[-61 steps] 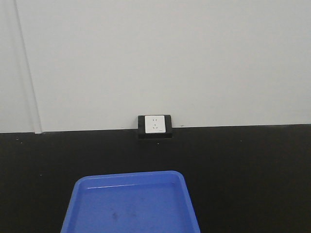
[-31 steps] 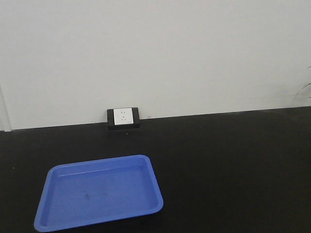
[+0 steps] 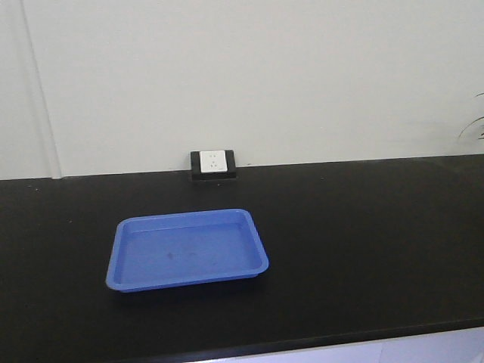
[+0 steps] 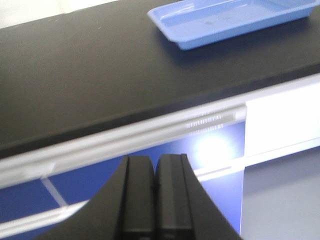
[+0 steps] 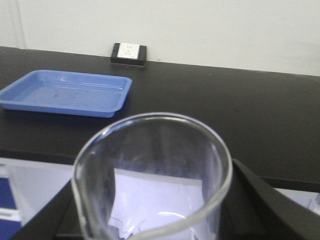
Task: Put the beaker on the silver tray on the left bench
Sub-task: 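Drive the base to the bench with the silver tray, holding the beaker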
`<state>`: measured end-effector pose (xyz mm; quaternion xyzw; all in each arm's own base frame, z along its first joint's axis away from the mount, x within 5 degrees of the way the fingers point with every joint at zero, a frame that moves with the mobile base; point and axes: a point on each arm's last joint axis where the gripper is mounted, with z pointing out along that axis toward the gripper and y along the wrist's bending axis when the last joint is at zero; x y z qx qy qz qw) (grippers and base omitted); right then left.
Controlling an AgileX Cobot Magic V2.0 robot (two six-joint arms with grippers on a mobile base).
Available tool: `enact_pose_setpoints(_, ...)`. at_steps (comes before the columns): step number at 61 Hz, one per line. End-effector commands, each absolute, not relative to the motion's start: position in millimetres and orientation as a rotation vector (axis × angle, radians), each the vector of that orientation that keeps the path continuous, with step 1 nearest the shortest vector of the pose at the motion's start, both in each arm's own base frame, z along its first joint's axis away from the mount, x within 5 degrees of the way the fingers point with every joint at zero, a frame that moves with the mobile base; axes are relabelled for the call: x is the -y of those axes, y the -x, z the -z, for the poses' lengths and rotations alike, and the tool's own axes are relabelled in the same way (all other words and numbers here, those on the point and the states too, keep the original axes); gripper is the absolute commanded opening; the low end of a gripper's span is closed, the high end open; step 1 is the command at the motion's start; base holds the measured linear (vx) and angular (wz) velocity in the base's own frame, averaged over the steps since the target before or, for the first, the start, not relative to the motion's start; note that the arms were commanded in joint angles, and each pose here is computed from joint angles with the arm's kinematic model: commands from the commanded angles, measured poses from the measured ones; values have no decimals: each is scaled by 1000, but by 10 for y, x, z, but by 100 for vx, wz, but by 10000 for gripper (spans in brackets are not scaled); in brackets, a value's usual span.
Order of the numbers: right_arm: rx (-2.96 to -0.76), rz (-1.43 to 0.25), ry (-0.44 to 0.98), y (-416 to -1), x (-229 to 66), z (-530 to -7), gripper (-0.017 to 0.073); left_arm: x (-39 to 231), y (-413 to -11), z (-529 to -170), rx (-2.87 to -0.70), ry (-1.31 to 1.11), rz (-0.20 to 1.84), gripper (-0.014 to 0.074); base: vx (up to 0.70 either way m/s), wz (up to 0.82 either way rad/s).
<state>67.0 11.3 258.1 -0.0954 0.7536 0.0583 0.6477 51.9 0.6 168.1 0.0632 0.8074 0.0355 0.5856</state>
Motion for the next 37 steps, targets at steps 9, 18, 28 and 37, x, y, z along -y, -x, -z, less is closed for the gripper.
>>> enact_pose_setpoints(9, -1617, -139, 242, -669, -136, -2745, -11, 6, -539, -1690, -1812, -149, -71, 1, -33, 23)
enact_pose_setpoints(18, -1617, -139, 242, -669, -136, -2745, -11, 6, -539, -1690, -1812, -149, -71, 1, -35, 25)
enact_pose_setpoints(28, -1617, -139, 242, -669, -136, -2745, -11, 6, -539, -1690, -1812, -149, -71, 1, -36, 26)
enact_pose_setpoints(37, -1617, -139, 242, -669, -136, -2745, -11, 6, -539, -1690, -1812, -149, -71, 1, -37, 27)
